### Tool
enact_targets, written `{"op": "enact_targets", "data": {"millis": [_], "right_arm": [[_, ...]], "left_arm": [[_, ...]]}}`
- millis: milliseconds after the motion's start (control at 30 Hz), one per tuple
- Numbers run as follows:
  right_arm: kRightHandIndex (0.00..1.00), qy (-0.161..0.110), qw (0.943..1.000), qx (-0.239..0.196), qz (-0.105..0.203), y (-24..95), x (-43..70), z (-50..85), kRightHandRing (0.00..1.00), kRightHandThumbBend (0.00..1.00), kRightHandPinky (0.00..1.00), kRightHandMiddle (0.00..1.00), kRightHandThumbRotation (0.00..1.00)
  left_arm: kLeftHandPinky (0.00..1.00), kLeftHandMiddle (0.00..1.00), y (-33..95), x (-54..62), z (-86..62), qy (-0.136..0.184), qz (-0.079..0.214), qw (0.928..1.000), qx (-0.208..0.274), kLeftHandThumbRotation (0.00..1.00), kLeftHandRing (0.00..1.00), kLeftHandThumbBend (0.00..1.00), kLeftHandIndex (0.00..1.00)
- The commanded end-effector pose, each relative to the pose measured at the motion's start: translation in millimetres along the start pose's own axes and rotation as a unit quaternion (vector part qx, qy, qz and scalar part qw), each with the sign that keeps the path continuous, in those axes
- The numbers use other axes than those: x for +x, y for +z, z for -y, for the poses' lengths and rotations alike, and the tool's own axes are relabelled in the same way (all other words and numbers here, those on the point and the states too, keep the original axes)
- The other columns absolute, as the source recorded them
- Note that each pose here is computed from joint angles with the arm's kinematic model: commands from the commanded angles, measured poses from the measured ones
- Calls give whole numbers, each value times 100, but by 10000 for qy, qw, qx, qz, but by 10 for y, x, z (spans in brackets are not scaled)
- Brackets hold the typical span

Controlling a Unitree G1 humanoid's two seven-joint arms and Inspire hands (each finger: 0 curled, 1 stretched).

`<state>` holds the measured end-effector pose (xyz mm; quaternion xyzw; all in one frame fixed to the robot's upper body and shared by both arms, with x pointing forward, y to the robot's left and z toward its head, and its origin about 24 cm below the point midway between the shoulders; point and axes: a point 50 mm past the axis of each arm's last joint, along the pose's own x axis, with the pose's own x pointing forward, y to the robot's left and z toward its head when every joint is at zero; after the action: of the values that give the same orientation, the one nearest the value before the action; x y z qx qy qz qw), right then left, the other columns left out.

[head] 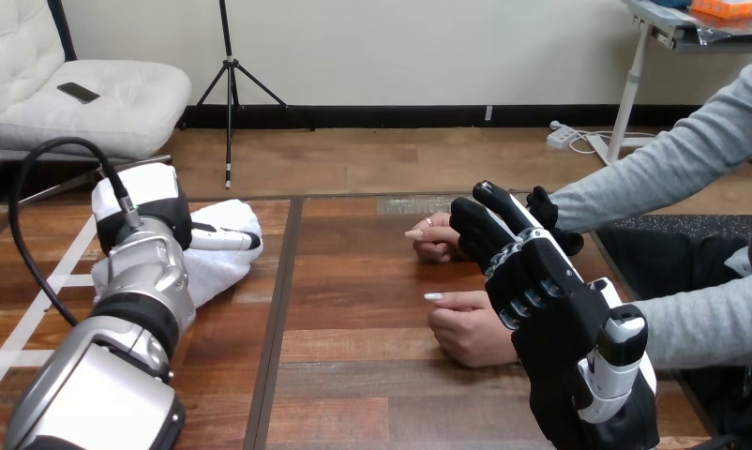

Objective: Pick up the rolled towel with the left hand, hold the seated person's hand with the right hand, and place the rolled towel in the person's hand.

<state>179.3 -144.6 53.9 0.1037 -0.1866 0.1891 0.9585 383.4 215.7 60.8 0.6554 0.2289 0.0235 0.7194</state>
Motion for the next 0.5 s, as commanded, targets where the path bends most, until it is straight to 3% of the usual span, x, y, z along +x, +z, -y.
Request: {"op": "enact_targets", "data": {"millis": [0, 300, 467], "right_arm": [[91, 78, 9983, -139, 569, 174, 120, -8, 94, 100, 100, 90, 100], [91, 38, 9979, -197, 609, 191, 111, -1, 93, 100, 99, 89, 100], [91, 46, 9978, -234, 616, 209, 107, 1, 92, 100, 97, 89, 100]], "left_arm": [[100, 100, 113, 2, -137, 191, 122, 9997, 48, 68, 100, 95, 100], [100, 100, 126, -5, -102, 108, 96, 9999, 6, 63, 100, 96, 100], [100, 100, 129, -8, -85, -38, 60, 9998, 169, 66, 100, 96, 100]]}}
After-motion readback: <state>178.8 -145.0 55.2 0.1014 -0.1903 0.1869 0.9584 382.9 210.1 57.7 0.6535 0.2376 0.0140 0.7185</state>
